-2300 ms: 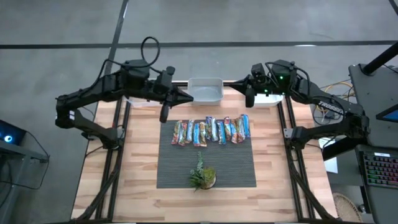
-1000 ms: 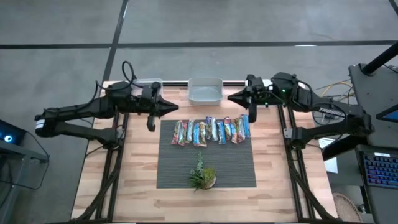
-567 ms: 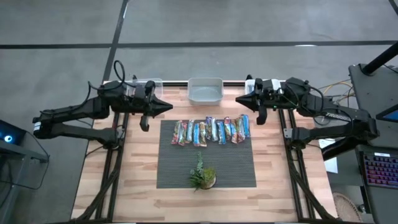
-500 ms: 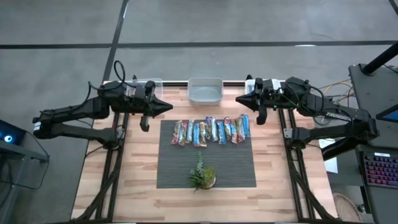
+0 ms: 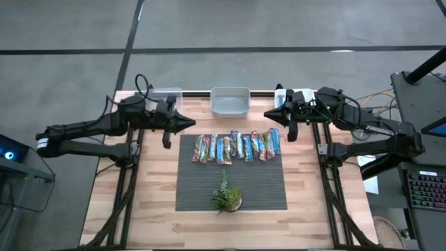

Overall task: Pick and place Granola Bars by type
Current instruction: Put the red granola bar into the transparent bin

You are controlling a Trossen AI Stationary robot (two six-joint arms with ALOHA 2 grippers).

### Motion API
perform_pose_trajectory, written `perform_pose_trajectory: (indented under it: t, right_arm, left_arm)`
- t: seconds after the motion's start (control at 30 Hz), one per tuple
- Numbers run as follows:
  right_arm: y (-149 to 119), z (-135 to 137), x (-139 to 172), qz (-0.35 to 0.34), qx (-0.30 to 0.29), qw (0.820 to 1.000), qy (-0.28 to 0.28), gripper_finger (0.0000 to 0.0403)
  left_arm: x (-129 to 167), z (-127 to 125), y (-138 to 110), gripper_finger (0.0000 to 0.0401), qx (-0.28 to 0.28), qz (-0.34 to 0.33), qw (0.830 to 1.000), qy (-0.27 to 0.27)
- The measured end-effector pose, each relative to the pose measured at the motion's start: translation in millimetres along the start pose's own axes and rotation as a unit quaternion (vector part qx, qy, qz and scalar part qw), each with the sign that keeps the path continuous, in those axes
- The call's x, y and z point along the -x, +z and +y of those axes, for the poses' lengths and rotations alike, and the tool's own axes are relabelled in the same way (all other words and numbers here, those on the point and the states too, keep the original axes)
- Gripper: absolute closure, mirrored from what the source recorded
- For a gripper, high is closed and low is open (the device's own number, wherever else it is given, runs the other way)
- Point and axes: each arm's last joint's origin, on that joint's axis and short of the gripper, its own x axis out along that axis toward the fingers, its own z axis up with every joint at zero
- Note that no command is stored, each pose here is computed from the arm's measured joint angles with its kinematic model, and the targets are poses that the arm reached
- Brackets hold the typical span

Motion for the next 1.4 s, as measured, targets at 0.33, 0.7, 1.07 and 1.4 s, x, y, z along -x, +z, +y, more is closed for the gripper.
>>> perform_pose_trajectory:
  t: [0.33, 0.7, 1.07, 1.4]
  right_arm:
    - [-3.5, -1.2, -1.6, 0.006, 0.000, 1.000, -0.001, 0.0394]
    - [-5.9, -2.1, -3.1, 0.013, -0.001, 1.000, -0.003, 0.0394]
    - [-11.0, -3.7, -4.5, 0.021, 0.010, 1.000, -0.005, 0.0394]
    - [-11.0, -3.8, -4.5, 0.021, 0.010, 1.000, -0.005, 0.0394]
  left_arm:
    - [-6.5, 11.3, -60.5, 0.0401, 0.093, 0.032, 0.995, 0.012]
    - [-6.5, 13.5, -73.7, 0.0401, 0.099, 0.010, 0.995, 0.011]
    - [10.1, 9.3, -60.1, 0.0401, 0.024, -0.032, 0.999, 0.017]
    - [34.0, 9.3, -80.0, 0.0401, 0.025, -0.049, 0.998, 0.040]
